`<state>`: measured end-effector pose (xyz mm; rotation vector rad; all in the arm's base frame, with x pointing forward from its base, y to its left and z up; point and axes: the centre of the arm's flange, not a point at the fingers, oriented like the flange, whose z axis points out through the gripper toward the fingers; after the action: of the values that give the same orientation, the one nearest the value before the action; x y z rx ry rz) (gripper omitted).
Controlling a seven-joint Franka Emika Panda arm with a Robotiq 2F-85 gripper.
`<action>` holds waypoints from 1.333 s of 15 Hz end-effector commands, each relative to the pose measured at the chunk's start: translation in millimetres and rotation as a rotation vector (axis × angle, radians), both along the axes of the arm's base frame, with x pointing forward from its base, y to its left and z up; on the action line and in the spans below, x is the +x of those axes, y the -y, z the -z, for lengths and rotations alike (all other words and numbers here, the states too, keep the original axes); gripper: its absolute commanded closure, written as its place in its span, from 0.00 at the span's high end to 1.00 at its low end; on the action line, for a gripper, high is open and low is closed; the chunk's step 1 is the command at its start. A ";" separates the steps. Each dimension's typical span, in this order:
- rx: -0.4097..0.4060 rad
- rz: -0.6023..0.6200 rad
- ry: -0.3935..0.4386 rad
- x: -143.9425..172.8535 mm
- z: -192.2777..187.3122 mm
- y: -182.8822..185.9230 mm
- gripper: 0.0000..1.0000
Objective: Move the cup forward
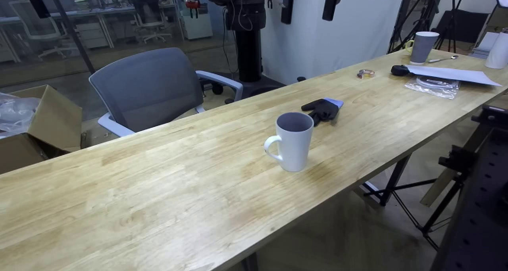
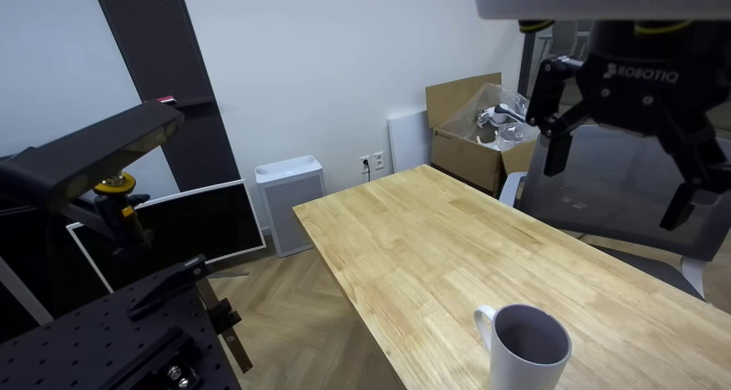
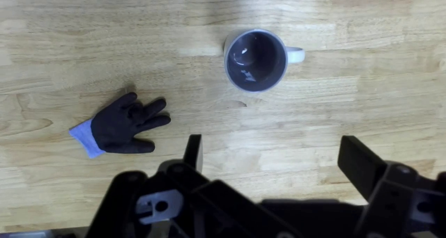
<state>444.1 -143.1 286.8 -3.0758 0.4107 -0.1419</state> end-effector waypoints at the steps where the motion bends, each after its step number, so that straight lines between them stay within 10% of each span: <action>1: -0.010 0.001 -0.047 -3.8 28.1 4.3 1.00; 20: -0.021 0.009 -0.089 -4.1 136.4 -2.8 1.00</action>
<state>434.1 -136.6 163.8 -3.1112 0.4269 -0.0060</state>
